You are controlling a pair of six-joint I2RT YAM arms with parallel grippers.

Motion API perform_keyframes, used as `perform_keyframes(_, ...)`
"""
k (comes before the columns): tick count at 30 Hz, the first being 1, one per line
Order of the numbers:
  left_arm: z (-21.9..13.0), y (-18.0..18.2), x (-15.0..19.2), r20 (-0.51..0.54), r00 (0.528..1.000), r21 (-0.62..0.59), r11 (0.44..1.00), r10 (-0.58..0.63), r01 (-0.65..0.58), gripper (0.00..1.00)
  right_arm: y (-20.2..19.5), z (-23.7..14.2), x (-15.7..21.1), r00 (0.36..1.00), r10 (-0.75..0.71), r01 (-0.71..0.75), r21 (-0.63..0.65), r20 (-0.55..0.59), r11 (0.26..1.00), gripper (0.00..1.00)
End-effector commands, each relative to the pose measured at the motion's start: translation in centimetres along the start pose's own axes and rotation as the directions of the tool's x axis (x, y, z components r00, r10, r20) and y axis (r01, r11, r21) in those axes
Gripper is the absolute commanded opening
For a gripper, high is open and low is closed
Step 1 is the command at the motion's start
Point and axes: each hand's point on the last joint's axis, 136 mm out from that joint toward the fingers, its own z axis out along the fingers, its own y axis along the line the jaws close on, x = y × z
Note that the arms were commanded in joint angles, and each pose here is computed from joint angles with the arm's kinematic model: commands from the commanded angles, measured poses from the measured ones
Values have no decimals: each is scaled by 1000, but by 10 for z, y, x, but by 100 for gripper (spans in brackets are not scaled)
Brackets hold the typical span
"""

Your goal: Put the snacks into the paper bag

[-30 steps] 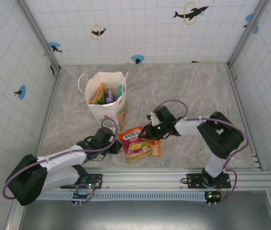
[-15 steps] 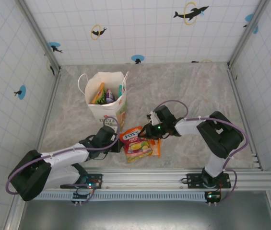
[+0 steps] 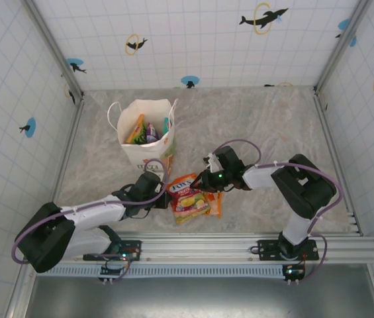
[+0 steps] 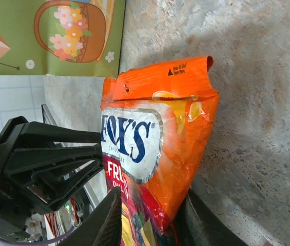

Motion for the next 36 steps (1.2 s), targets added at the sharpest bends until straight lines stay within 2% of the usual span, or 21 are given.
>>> perform_keyframes(1, -1, -12, -14, 35, 998, 18, 999, 45, -45, 20, 5, 1, 1, 1000, -20, 20, -37, -7, 999, 27)
perform_keyframes(6, -3, -14, -16, 42, 998, 20, 999, 46, -47, 20, 4, -3, 2, 1000, -28, 28, -20, 3, 999, 14)
perform_keyframes(10, -6, -14, -19, 49, 998, 16, 999, 47, -48, 21, 5, -8, 2, 999, -39, 39, -11, 19, 999, 7)
perform_keyframes(15, -16, -22, -29, 75, 996, 26, 998, 51, -53, 24, 10, -19, -1, 996, -63, 64, -3, 62, 998, 4)
perform_keyframes(23, -44, -51, -58, 166, 983, 101, 990, 76, -93, 38, 29, -51, -11, 965, -166, 166, 19, 201, 986, 0)
perform_keyframes(30, -74, -88, -84, 278, 948, 209, 953, 157, -219, 50, 52, -97, -24, 868, -308, 310, 60, 389, 949, 0)
perform_keyframes(36, -98, -115, -101, 378, 907, 287, 908, 186, -305, 53, 76, -138, -36, 710, -456, 447, 158, 537, 881, 0)
